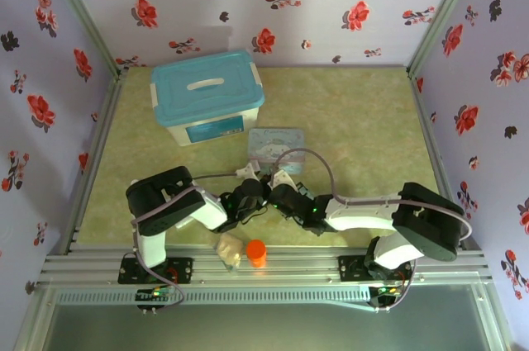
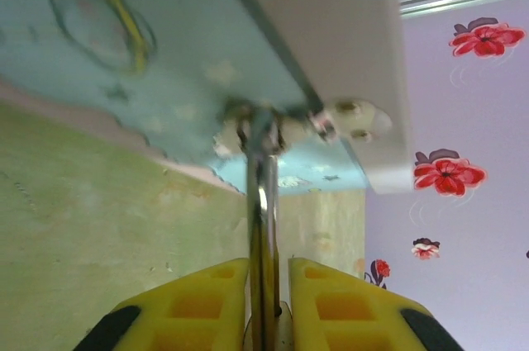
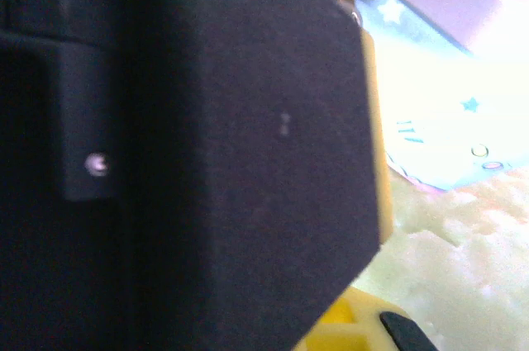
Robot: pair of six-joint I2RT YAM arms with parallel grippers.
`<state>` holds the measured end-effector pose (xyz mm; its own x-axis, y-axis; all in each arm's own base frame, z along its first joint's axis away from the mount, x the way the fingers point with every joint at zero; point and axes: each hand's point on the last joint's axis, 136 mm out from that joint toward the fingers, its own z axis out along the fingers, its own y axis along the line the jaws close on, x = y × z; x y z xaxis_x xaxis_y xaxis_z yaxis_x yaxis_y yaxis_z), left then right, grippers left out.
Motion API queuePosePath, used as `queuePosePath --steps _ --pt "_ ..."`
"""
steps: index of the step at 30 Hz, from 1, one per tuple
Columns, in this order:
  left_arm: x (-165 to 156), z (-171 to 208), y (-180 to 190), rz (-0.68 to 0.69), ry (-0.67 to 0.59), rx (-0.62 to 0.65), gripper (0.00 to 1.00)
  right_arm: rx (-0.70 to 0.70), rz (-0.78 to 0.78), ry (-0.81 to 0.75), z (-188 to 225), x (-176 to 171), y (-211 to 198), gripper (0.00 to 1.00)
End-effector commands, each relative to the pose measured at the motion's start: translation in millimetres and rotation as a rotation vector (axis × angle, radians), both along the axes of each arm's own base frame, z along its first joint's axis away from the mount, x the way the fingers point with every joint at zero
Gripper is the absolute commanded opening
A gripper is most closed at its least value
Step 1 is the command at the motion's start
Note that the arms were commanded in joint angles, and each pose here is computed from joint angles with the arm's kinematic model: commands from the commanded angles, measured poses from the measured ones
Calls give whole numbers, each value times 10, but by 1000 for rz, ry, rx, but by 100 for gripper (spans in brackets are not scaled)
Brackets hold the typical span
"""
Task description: Unlock the padlock with the key
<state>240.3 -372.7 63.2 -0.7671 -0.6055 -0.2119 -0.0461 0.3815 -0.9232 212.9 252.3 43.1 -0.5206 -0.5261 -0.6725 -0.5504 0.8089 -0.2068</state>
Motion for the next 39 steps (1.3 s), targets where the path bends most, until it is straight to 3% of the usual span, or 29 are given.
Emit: queuePosePath --steps 1,3,5,9,16,28,35,39 --pt "-69 249 -76 -41 -43 -75 0 232 -28 54 94 53 89 3" --pt "-73 225 -64 -42 -41 -68 0 418 -2 148 129 20 153 2" --pt "-79 211 -63 -45 -44 -59 0 515 7 191 163 24 151 4" --pt "-75 182 -56 -49 -48 -38 0 532 4 232 138 -9 123 8" --pt "-60 98 11 -55 -52 49 0 768 -142 305 145 -6 -159 25" --pt "-20 -109 126 -103 -35 235 0 677 -315 191 250 45 -676 54" --pt "-29 -188 256 -201 -32 519 0 626 -330 207 184 103 -649 56" --pt "-14 -311 405 -212 -2 607 0 602 -370 215 135 149 -670 55"
